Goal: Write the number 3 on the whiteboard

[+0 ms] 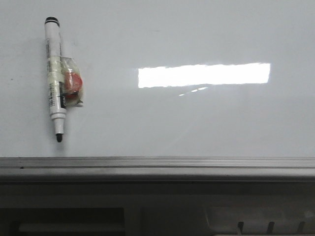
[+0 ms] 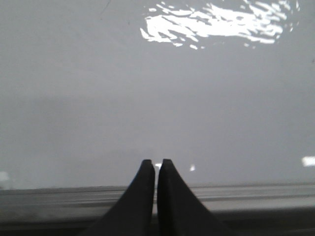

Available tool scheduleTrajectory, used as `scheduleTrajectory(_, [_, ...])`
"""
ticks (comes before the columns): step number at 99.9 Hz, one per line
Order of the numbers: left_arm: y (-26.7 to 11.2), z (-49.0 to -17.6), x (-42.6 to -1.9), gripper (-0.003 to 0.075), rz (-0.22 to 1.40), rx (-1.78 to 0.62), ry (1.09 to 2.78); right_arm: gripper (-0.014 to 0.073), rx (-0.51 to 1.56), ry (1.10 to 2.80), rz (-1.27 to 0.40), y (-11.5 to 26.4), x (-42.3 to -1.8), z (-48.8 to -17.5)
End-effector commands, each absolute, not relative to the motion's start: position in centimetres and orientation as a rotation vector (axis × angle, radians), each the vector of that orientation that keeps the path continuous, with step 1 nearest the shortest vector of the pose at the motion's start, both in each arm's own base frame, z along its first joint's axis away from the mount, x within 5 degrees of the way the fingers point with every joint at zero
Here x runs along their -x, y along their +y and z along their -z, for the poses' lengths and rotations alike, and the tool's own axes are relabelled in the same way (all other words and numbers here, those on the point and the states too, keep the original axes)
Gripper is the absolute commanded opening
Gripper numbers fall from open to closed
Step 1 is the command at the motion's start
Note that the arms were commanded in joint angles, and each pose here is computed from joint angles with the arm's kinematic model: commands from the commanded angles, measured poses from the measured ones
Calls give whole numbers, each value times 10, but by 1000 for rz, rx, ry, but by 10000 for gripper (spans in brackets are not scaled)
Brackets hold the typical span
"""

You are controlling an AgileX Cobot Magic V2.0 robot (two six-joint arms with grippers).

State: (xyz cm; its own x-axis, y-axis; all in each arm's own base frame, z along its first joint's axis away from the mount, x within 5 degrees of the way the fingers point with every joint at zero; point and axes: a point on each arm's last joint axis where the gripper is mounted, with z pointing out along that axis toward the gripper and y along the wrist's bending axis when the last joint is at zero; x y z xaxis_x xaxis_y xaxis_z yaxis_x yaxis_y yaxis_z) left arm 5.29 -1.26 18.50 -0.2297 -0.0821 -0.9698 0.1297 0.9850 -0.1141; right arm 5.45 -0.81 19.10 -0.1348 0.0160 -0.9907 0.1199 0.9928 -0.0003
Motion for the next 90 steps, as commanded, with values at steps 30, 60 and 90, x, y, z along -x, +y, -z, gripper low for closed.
scheduleTrajectory(30, [-11, -209, -54, -21, 989, 733, 1386, -61, -338, 1269, -243, -7, -52, -224])
scheduleTrajectory(60, [-29, -272, -45, -14, 714, 183, 1567, -61, -298, 1221, -278, -4, -42, -275])
scheduleTrajectory(90, [-51, -323, -86, 402, 690, -209, 2015, 158, -145, 1420, -308, 5, -53, -332])
